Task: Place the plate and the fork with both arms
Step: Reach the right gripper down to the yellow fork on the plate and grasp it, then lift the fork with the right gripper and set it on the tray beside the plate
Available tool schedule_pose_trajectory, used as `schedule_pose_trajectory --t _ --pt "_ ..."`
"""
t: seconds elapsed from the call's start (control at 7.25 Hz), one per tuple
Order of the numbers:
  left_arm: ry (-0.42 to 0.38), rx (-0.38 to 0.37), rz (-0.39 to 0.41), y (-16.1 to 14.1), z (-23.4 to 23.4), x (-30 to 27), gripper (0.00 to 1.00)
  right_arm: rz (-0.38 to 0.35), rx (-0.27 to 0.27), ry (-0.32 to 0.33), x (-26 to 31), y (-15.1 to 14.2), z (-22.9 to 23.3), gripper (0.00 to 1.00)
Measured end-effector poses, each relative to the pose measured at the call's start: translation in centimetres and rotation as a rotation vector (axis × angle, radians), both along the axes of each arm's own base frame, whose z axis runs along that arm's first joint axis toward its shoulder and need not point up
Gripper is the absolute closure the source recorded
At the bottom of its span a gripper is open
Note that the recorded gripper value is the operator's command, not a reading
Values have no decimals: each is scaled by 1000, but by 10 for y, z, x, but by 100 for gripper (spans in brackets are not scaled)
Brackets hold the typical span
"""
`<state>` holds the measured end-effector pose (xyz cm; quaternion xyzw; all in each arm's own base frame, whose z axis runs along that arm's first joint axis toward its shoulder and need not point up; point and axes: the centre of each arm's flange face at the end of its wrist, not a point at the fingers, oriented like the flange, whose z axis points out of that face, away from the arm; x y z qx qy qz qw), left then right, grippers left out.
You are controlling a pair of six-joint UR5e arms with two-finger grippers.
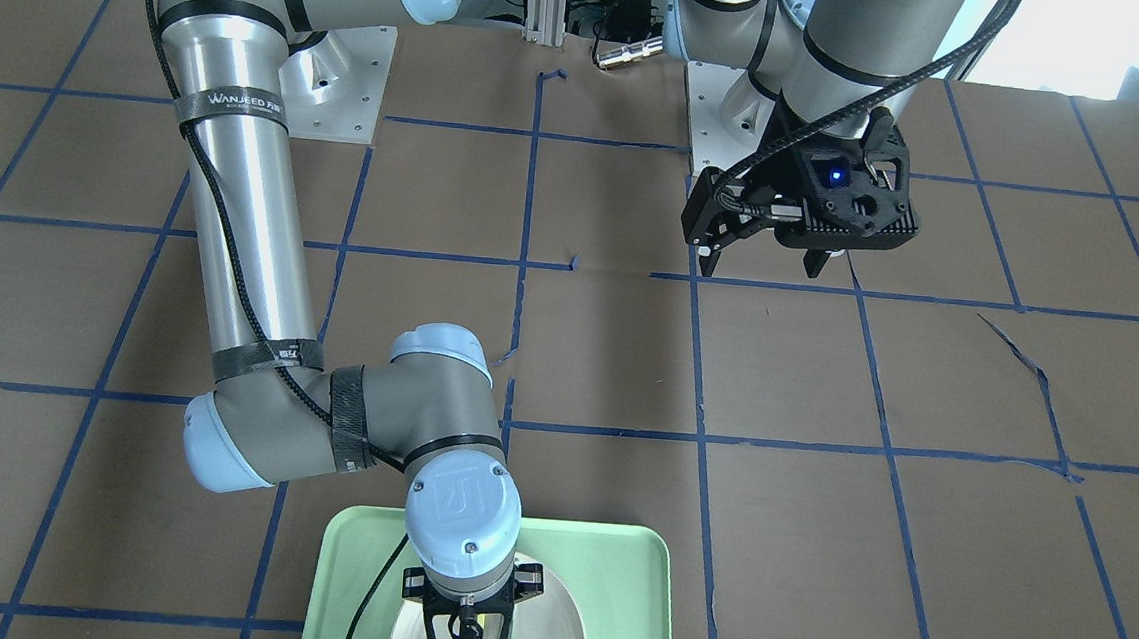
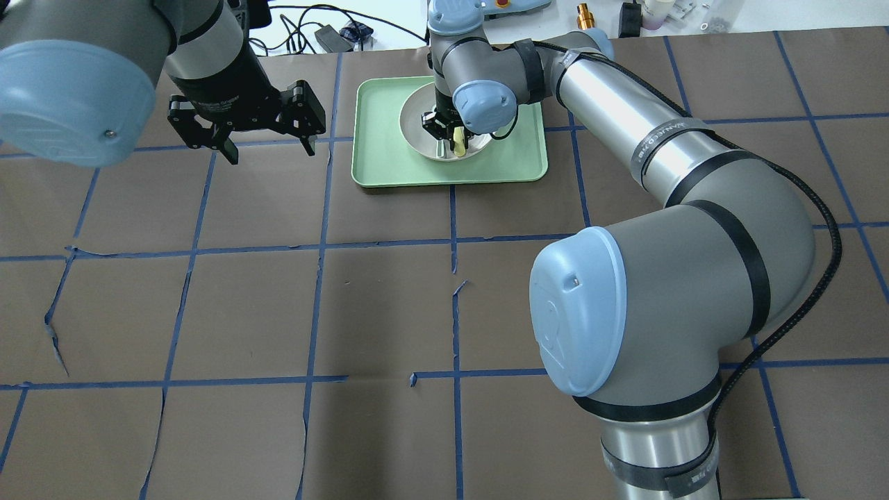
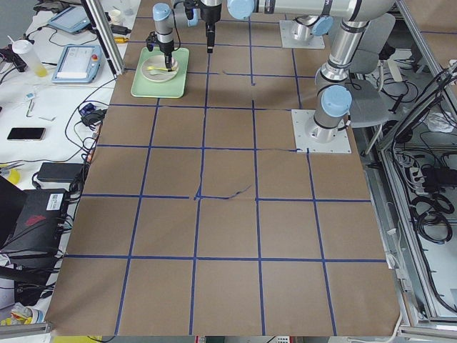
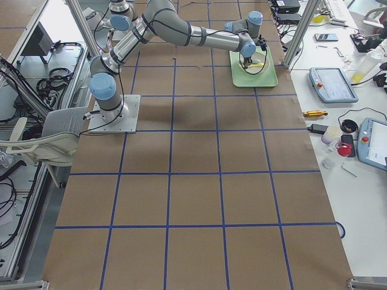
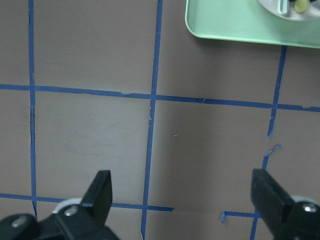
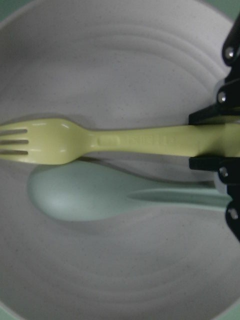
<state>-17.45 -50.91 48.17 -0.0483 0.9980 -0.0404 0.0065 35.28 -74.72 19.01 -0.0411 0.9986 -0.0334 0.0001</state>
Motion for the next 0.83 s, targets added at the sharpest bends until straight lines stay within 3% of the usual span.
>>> schedule_pose_trajectory --t 0.55,0.83 --pt "1 3 2 0 -4 0 0 -7 -49 9 -36 -5 53 100" --pt "1 5 4 1 -4 0 0 -28 -12 38 -92 -12 43 100"
